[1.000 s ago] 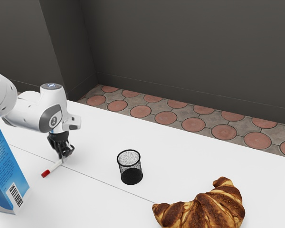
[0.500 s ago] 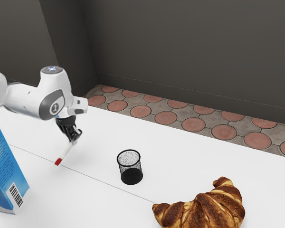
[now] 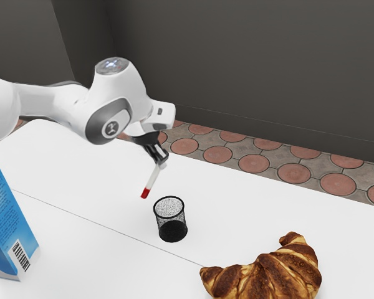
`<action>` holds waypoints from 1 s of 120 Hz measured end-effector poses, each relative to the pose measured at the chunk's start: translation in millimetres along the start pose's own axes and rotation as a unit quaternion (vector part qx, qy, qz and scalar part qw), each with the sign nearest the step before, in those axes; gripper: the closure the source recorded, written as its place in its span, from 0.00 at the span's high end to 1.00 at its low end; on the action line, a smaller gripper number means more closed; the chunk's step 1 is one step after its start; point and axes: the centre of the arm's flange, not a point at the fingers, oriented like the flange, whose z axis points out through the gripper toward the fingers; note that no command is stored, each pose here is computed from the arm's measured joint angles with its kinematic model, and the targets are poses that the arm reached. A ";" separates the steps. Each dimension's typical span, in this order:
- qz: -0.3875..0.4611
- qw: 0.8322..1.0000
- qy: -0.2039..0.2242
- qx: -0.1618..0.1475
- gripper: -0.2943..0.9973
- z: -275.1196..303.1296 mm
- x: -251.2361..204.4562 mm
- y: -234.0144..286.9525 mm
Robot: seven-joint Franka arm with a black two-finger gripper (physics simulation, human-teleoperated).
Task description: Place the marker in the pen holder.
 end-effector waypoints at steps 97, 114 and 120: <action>-0.035 0.999 0.018 -0.024 0.17 -1.4 15.2 48.8; -0.041 0.999 0.012 -0.028 0.24 5.1 12.3 53.7; -0.043 0.999 0.010 -0.032 0.31 6.2 11.3 53.2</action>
